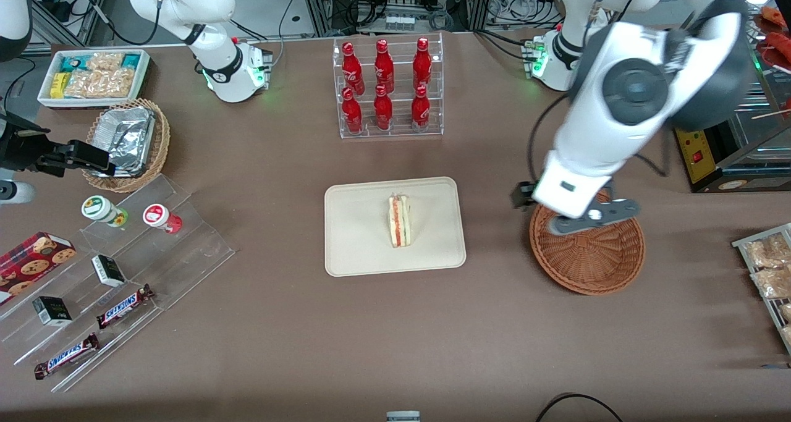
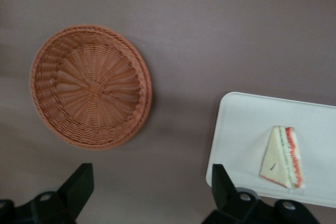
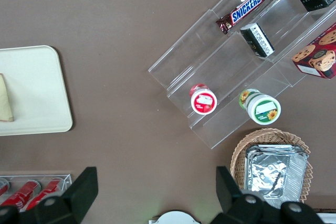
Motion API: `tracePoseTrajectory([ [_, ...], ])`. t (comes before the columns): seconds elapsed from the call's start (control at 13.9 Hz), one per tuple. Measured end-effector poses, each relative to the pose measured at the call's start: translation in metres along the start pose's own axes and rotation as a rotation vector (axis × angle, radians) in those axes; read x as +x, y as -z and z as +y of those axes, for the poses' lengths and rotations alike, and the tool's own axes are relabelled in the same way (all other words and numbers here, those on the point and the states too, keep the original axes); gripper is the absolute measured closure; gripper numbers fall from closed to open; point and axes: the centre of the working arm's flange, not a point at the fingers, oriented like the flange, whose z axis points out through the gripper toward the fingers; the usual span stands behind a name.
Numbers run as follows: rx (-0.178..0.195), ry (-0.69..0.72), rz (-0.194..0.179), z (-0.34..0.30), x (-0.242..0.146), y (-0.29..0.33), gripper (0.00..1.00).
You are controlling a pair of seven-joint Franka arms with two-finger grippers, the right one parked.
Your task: Place sandwich from basket to tray
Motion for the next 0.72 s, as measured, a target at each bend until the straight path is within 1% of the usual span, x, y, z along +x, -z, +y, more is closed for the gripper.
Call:
tracePoseTrajectory([
  [0.14,-0.005,-0.039,-0.014,-0.033,0.006,0.01,0.01],
  [0.29,-0.018,-0.092,-0.029,-0.074,0.01,0.021,0.01],
  [0.43,-0.03,-0.147,-0.032,-0.118,0.01,0.031,0.01],
  [0.72,-0.044,-0.204,-0.03,-0.176,-0.017,0.044,0.01],
])
